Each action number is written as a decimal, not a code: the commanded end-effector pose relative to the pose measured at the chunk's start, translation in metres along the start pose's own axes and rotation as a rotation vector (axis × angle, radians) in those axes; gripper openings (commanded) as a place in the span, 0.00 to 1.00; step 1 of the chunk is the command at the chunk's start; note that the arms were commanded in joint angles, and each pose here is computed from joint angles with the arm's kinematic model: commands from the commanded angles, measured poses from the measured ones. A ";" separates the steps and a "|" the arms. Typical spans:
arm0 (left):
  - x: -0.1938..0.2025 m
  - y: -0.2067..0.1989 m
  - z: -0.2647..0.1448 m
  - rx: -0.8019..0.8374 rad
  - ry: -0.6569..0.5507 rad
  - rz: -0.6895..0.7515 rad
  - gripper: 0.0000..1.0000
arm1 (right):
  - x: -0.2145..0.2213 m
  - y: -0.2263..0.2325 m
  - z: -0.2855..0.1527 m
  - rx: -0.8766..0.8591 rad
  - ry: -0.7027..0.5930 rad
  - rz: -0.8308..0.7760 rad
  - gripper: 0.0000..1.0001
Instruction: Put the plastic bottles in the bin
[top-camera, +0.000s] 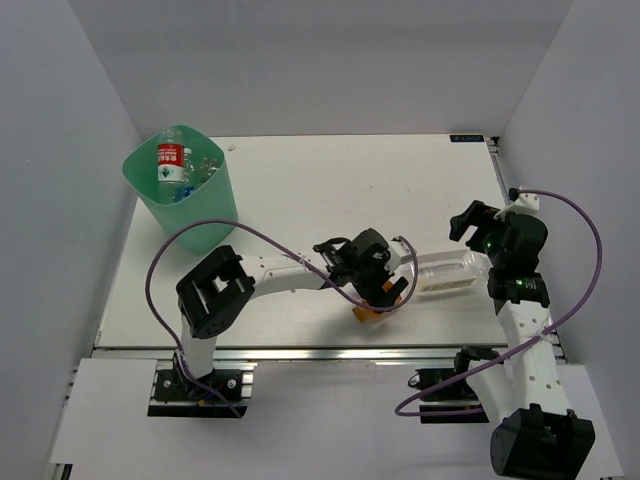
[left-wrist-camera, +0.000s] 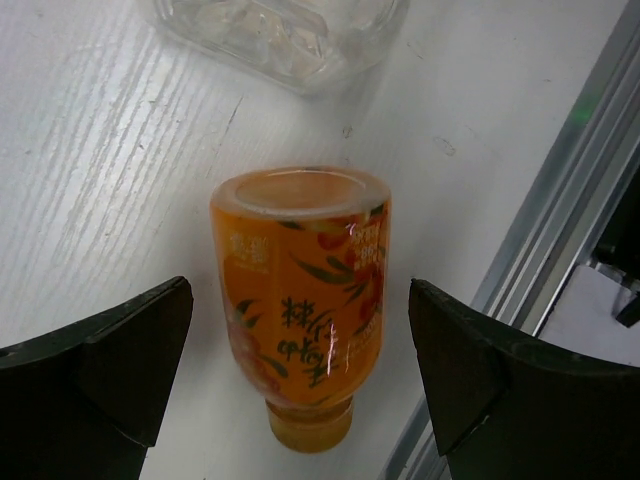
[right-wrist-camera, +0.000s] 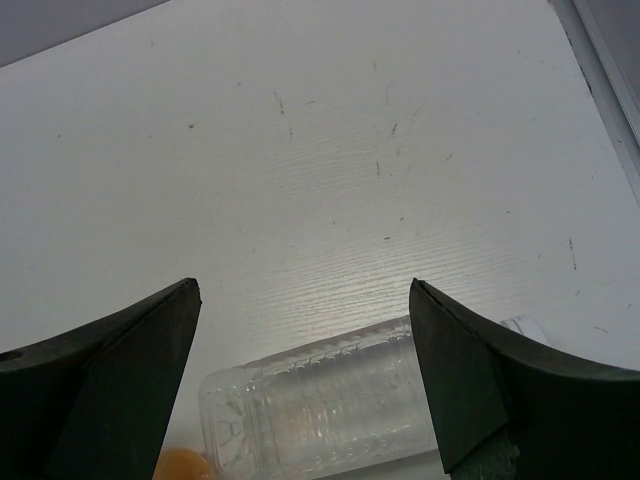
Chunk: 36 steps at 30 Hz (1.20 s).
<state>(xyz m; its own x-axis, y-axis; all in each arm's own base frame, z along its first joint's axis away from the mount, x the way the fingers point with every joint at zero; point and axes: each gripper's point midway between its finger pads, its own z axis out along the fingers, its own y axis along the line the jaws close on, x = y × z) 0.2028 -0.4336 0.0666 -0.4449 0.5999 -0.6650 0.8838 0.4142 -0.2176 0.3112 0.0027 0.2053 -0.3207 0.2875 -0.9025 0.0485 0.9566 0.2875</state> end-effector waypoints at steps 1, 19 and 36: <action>-0.012 -0.006 0.004 -0.022 -0.006 0.043 0.98 | -0.010 0.003 -0.002 -0.018 -0.042 0.004 0.89; -0.067 0.249 -0.367 -1.217 -0.546 -0.488 0.28 | -0.017 0.002 -0.005 -0.025 -0.071 -0.020 0.89; 0.033 0.330 -0.563 -1.650 -0.756 -0.941 0.56 | -0.003 -0.031 0.005 0.129 -0.005 0.039 0.89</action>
<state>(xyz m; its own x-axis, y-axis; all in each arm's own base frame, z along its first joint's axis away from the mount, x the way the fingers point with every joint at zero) 0.3937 0.1055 0.4104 0.0120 -0.2423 -0.9701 -0.6579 0.7287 -0.1901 0.3135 -0.0145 0.1933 -0.3407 0.3091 -0.8879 0.1157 0.9510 0.2867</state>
